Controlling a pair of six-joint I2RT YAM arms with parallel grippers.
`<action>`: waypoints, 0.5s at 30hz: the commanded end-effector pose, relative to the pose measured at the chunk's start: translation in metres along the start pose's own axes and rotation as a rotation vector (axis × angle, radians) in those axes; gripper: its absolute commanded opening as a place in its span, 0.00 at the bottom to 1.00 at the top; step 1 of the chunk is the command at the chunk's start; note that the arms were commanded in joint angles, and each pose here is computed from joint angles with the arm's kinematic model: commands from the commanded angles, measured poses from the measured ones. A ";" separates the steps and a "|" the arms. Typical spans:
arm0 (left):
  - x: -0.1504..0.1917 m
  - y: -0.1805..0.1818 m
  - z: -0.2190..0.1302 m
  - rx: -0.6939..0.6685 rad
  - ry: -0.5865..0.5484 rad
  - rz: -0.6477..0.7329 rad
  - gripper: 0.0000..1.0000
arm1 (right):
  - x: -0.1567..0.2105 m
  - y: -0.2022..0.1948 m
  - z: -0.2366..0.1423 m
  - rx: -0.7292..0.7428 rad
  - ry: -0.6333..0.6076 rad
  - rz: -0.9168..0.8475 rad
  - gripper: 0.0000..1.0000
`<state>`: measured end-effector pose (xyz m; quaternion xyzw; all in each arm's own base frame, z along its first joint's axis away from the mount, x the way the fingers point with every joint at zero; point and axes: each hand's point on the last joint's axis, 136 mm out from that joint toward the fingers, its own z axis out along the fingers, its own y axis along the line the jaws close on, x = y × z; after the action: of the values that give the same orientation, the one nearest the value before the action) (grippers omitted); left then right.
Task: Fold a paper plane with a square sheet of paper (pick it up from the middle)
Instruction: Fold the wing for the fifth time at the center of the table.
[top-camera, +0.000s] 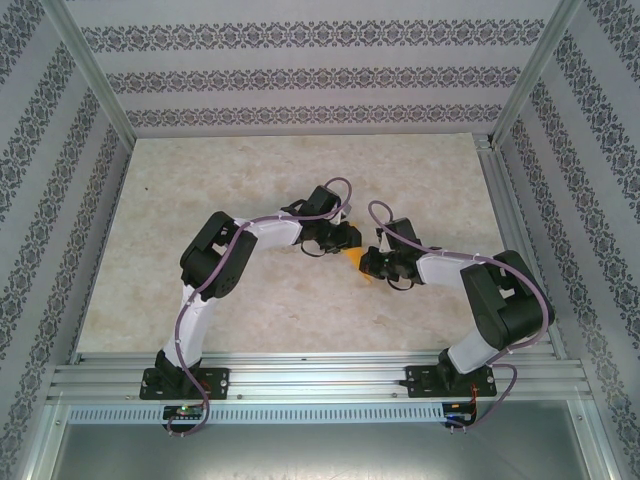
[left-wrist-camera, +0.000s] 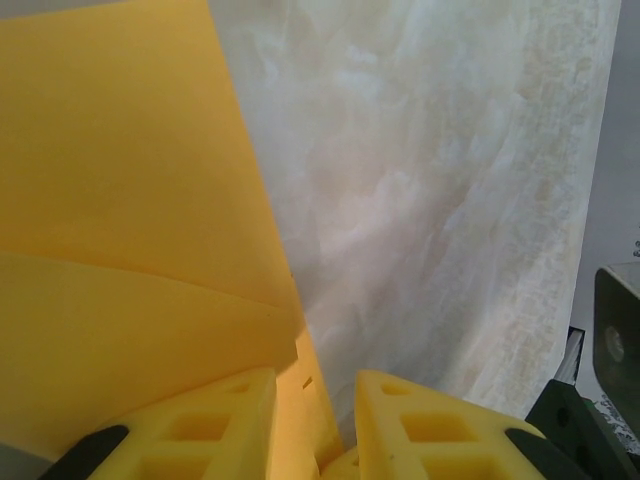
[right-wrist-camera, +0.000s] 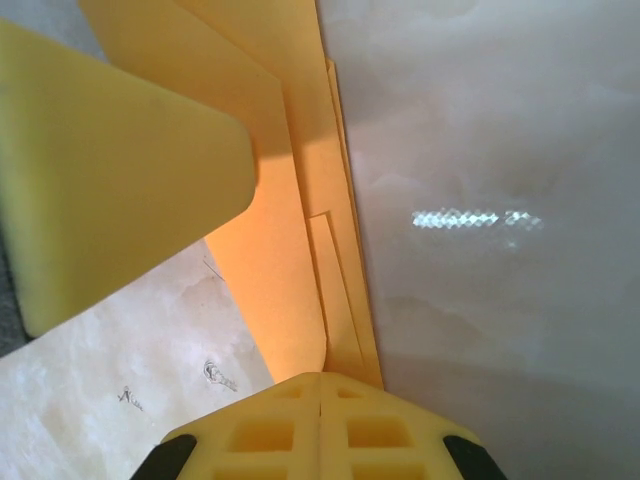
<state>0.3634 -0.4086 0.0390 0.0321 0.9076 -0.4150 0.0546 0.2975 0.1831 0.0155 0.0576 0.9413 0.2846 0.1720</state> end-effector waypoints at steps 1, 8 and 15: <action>0.002 -0.014 -0.003 0.018 0.011 0.046 0.29 | 0.000 0.002 -0.001 -0.045 -0.008 0.025 0.00; 0.001 -0.028 -0.020 0.028 -0.016 0.072 0.33 | 0.003 0.020 -0.006 -0.187 -0.020 0.086 0.00; 0.007 -0.027 -0.024 0.036 -0.015 0.065 0.34 | 0.012 0.019 -0.005 -0.233 -0.030 0.153 0.00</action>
<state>0.3600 -0.4057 0.0545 0.0410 0.9047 -0.4191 0.0644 0.2813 0.1941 0.0152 0.1034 0.9086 0.3727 0.1579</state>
